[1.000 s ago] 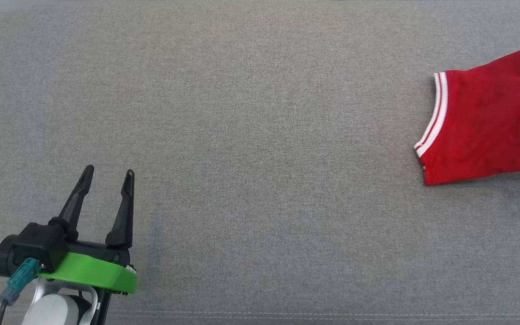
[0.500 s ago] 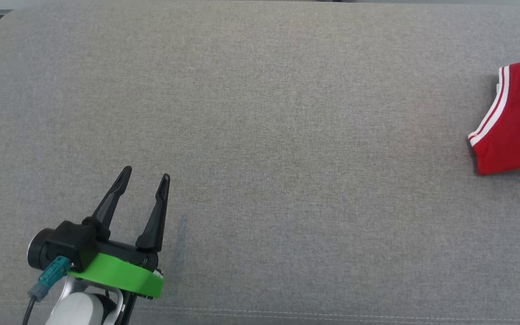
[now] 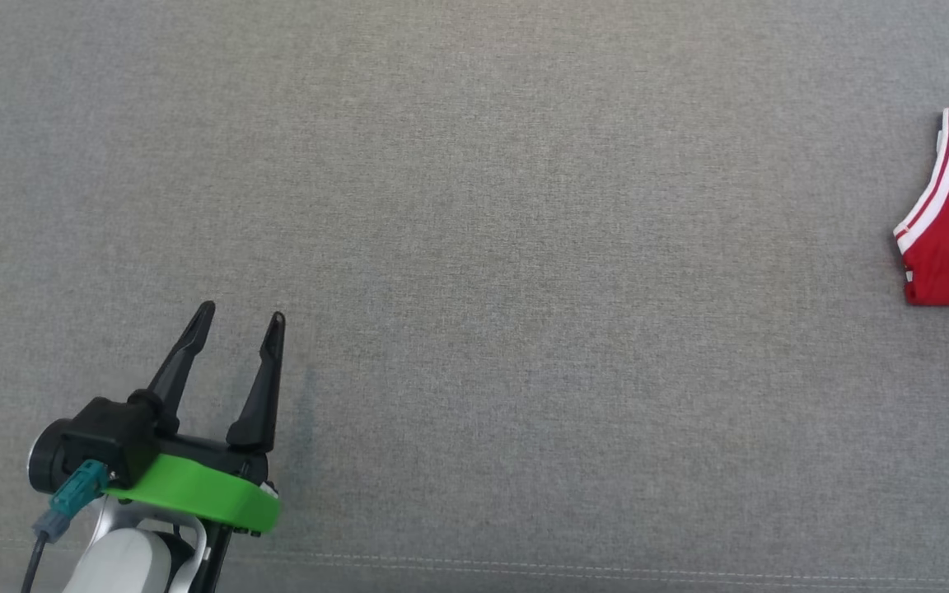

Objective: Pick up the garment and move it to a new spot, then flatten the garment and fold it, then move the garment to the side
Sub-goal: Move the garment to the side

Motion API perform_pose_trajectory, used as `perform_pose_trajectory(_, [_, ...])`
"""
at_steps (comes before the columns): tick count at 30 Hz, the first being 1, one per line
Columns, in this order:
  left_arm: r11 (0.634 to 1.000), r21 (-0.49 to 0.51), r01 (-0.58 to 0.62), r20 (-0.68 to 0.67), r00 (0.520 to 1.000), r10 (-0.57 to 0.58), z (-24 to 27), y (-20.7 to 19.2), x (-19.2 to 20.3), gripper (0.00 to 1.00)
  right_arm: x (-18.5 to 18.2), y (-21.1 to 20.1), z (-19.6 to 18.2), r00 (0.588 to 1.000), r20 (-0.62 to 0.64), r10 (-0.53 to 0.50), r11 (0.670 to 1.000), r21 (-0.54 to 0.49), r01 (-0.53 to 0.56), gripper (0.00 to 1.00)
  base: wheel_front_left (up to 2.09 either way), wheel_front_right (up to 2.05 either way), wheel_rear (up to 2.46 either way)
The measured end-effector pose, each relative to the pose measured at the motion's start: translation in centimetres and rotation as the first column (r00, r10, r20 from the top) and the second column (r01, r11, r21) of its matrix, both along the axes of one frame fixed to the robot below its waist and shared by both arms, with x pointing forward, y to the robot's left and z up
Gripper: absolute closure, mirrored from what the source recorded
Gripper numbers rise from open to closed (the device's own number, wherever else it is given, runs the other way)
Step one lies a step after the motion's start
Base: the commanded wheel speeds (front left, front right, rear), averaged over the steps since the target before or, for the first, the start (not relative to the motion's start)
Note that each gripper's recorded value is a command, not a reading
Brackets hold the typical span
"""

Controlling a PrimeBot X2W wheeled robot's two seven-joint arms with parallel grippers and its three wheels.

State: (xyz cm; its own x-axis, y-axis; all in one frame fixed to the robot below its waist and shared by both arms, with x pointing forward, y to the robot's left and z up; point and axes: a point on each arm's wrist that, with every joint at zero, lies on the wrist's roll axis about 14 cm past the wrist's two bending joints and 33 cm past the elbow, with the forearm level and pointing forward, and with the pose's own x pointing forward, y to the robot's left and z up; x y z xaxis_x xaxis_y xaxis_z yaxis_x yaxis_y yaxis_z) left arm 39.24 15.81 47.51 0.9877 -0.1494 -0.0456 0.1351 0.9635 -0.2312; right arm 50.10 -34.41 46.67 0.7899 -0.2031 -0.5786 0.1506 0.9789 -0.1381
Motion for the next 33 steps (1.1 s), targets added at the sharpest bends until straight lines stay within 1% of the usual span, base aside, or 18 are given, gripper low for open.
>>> perform_pose_trajectory(3, [1.000, 0.004, -0.015, 0.001, 1.000, 0.015, 0.0, 0.4, 0.3, 0.00, -0.8, -1.7, 0.0, 0.999, 0.018, -0.036, 0.999, -0.034, 0.036, 0.00, 0.00, 0.00, 0.00])
perform_pose_trajectory(6, [1.000, -0.002, -0.027, -0.001, 1.000, 0.027, -0.1, 0.6, 0.7, 0.00, -1.4, -2.5, 0.3, 0.997, 0.054, -0.056, 0.997, -0.042, 0.059, 0.00, 0.00, 0.00, 0.00])
perform_pose_trajectory(9, [0.999, -0.009, -0.036, 0.001, 0.999, 0.036, -0.1, 0.8, 1.1, 0.00, -1.6, -2.5, 1.3, 0.992, 0.118, -0.041, 0.997, -0.067, 0.049, 0.00, 0.00, 0.00, 0.00])
perform_pose_trajectory(12, [1.000, -0.017, -0.023, 0.006, 1.000, 0.023, 0.0, 0.3, 1.3, 0.00, -1.5, -2.1, 3.2, 0.980, 0.199, 0.003, 0.994, -0.111, 0.020, 0.00, 0.00, 0.00, 0.00])
perform_pose_trajectory(16, [1.000, -0.022, -0.002, 0.022, 1.000, 0.003, 0.5, -0.4, 1.4, 0.00, -1.6, -0.3, 5.9, 0.948, 0.309, 0.081, 0.989, -0.146, -0.036, 0.00, 0.00, 0.00, 0.00])
perform_pose_trajectory(21, [0.999, -0.032, 0.016, 0.041, 0.999, -0.015, 1.2, -1.3, 1.1, 0.00, -2.4, 3.1, 8.8, 0.882, 0.436, 0.180, 0.980, -0.159, -0.121, 0.00, 0.00, 0.00, 0.00])
perform_pose_trajectory(25, [1.000, -0.029, 0.003, 0.018, 1.000, -0.003, 0.7, -1.4, 0.1, 0.00, -4.3, 5.1, 9.4, 0.838, 0.507, 0.201, 0.979, -0.136, -0.152, 0.00, 0.00, 0.00, 0.00])
perform_pose_trajectory(28, [1.000, -0.010, -0.015, -0.008, 1.000, 0.015, 0.0, -0.9, -0.9, 0.00, -6.0, 6.7, 8.8, 0.817, 0.544, 0.190, 0.982, -0.089, -0.168, 0.00, 0.00, 0.00, 0.00])
perform_pose_trajectory(30, [0.999, 0.015, -0.034, -0.014, 0.999, 0.035, -0.2, -0.3, -1.7, 0.00, -7.9, 7.9, 8.0, 0.802, 0.578, 0.150, 0.986, -0.031, -0.162, 0.00, 0.00, 0.00, 0.00])
perform_pose_trajectory(32, [0.998, 0.028, -0.061, -0.016, 0.998, 0.061, -0.2, 0.5, -2.1, 0.00, -9.3, 8.7, 6.8, 0.806, 0.577, 0.133, 0.987, 0.000, -0.163, 0.00, 0.00, 0.00, 0.00])
perform_pose_trajectory(33, [0.996, 0.042, -0.075, -0.015, 0.997, 0.075, -0.2, 1.0, -2.3, 0.00, -10.0, 9.2, 6.1, 0.809, 0.571, 0.140, 0.985, 0.001, -0.171, 0.00, 0.00, 0.00, 0.00])
